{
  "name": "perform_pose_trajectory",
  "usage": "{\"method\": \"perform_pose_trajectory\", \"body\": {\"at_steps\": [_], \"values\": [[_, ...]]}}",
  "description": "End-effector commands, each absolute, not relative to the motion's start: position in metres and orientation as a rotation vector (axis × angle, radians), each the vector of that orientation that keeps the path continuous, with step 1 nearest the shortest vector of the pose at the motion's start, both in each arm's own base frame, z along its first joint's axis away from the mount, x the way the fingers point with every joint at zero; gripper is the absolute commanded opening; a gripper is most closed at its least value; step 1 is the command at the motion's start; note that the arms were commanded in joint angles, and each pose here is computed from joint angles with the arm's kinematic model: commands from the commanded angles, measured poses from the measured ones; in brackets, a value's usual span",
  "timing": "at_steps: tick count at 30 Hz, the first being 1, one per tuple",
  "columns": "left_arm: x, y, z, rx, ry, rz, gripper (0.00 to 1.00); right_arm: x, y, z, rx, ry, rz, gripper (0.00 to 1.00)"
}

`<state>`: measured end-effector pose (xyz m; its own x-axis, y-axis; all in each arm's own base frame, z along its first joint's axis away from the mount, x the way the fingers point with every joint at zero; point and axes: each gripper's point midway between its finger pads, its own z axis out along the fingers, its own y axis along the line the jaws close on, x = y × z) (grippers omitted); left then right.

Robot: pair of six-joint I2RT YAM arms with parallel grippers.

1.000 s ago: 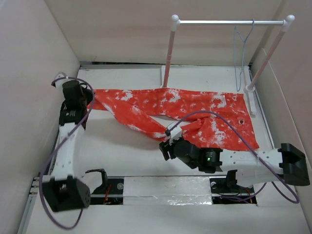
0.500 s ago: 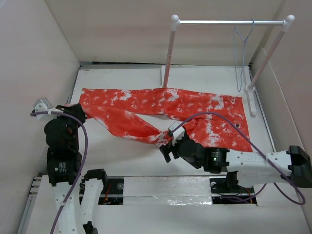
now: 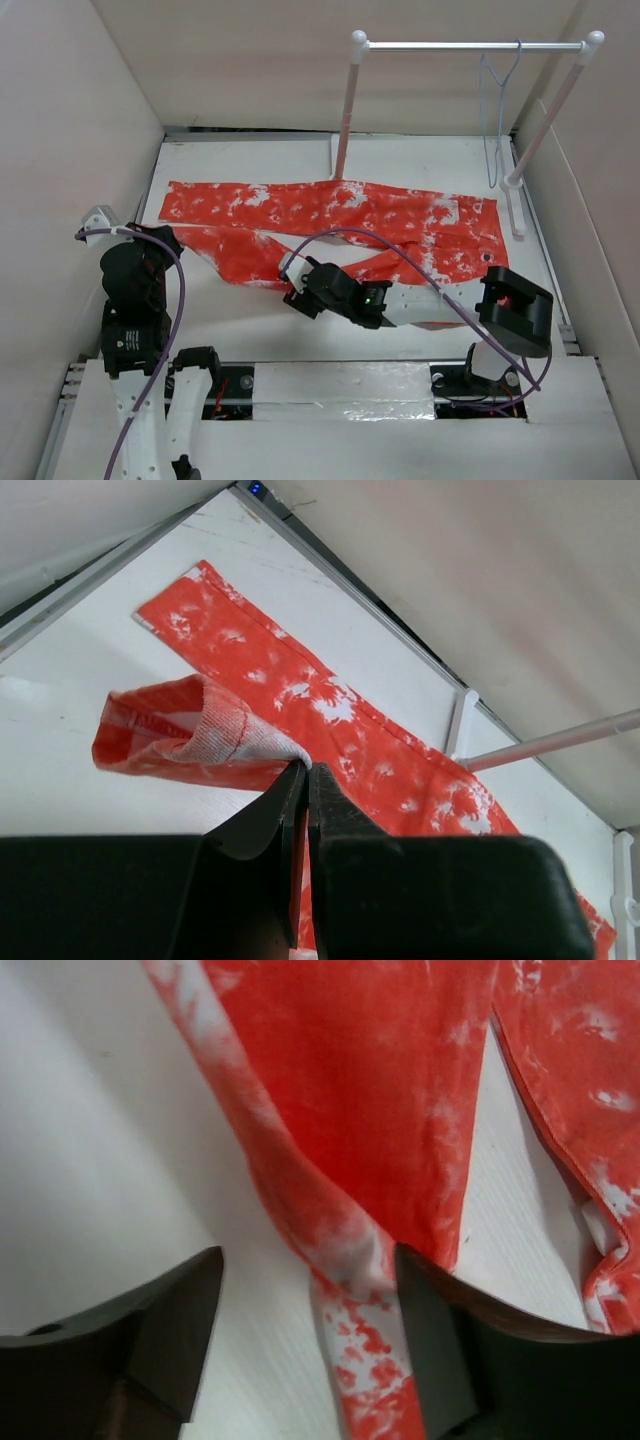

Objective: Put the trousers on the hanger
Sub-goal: Flatten out the trousers at the center of the board.

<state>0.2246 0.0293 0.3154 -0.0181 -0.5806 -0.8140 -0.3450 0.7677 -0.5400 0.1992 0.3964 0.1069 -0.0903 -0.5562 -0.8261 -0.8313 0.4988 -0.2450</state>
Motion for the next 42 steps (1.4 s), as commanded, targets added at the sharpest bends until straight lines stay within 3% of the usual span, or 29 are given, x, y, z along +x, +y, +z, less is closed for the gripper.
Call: {"method": "perform_pose_trajectory", "body": {"at_steps": [1,2,3,4,5,11,13,15,19,23,27,31,32,34,37,42], "values": [[0.217,0.035,0.322,-0.735,1.607,-0.171,0.0,0.218,0.423,0.144,-1.113,1.658,0.454,0.7],[0.215,0.036,0.323,-0.736,1.602,-0.161,0.0,0.219,0.424,0.145,-1.108,1.659,0.447,0.61],[0.212,0.04,0.323,-0.745,1.598,-0.14,0.0,0.22,0.423,0.144,-1.106,1.661,0.441,0.32],[0.209,0.04,0.323,-0.739,1.599,-0.134,0.0,0.219,0.422,0.143,-1.106,1.671,0.444,0.12],[0.207,0.041,0.324,-0.743,1.596,-0.123,0.0,0.213,0.421,0.141,-1.13,1.682,0.467,0.0],[0.188,0.054,0.329,-0.757,1.572,-0.031,0.0,0.146,0.386,0.188,-1.184,1.613,0.727,0.0],[0.19,0.051,0.327,-0.737,1.605,-0.026,0.0,0.148,0.367,0.214,-1.098,1.567,0.776,0.0],[0.193,0.047,0.325,-0.703,1.643,-0.029,0.0,0.165,0.353,0.223,-1.04,1.587,0.768,0.0],[0.218,0.036,0.309,-0.664,1.733,-0.067,0.0,0.246,0.328,0.224,-0.932,1.689,0.673,0.0],[0.255,0.029,0.273,-0.687,1.809,-0.116,0.0,0.327,0.341,0.181,-0.916,1.901,0.543,0.0],[0.294,0.026,0.201,-0.788,1.936,-0.128,0.0,0.373,0.34,0.14,-0.891,1.998,0.462,0.0],[0.343,0.031,0.141,-0.9,2.071,-0.112,0.0,0.397,0.336,0.112,-0.839,2.057,0.427,0.0],[0.36,0.032,0.151,-0.906,2.06,-0.119,0.0,0.4,0.335,0.112,-0.823,2.061,0.408,0.0],[0.378,0.039,0.128,-0.919,2.13,0.013,0.0,0.405,0.332,0.11,-0.794,2.066,0.382,0.0],[0.41,0.059,0.135,-0.915,2.116,0.176,0.0,0.41,0.327,0.111,-0.739,2.061,0.326,0.0],[0.453,0.07,0.155,-0.918,2.016,0.2,0.0,0.414,0.327,0.098,-0.713,2.085,0.235,0.01]]}}
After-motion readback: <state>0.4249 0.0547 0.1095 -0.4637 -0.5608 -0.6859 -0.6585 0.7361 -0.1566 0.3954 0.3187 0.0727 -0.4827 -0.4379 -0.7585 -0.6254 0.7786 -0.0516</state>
